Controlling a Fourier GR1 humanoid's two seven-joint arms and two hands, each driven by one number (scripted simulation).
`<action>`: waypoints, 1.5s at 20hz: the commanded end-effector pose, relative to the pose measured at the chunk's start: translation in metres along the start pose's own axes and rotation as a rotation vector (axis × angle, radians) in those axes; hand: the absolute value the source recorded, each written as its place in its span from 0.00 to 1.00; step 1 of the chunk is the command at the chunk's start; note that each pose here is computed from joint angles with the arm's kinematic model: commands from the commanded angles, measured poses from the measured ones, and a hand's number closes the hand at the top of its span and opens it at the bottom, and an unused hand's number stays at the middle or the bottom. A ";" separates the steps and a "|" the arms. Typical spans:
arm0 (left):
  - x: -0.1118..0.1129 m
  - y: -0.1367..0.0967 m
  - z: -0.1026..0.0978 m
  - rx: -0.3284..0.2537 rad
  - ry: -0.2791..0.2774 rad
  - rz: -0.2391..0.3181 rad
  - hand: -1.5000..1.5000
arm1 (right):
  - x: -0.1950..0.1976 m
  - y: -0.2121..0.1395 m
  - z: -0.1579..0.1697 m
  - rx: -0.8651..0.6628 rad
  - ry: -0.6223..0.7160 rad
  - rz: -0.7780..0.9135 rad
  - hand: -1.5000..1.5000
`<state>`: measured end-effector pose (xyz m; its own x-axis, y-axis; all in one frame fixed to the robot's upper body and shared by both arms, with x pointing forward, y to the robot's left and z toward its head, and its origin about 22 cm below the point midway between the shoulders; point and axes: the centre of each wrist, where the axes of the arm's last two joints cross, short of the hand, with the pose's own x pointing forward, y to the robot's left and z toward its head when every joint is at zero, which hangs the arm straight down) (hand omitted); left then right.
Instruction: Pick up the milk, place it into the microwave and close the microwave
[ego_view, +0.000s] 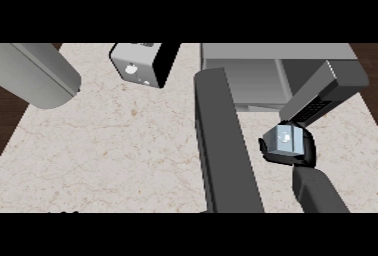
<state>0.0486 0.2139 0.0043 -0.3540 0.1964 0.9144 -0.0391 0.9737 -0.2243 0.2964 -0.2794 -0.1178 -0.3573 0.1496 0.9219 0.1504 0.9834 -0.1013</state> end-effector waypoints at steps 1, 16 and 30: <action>-0.007 -0.001 0.002 -0.004 0.022 0.004 0.00 | 0.006 0.002 0.011 0.019 -0.062 -0.011 1.00; 0.011 -0.022 0.008 0.045 -0.002 0.004 0.00 | 0.078 0.001 0.041 0.118 -0.019 -0.275 1.00; 0.020 0.017 0.007 0.043 0.021 -0.003 0.00 | 0.095 0.060 -0.012 0.114 -0.037 -0.130 1.00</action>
<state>0.0354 0.2208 0.0078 -0.3468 0.1987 0.9166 -0.0723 0.9687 -0.2374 0.2715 -0.2189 -0.0323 -0.3977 -0.0067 0.9175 -0.0010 1.0000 0.0068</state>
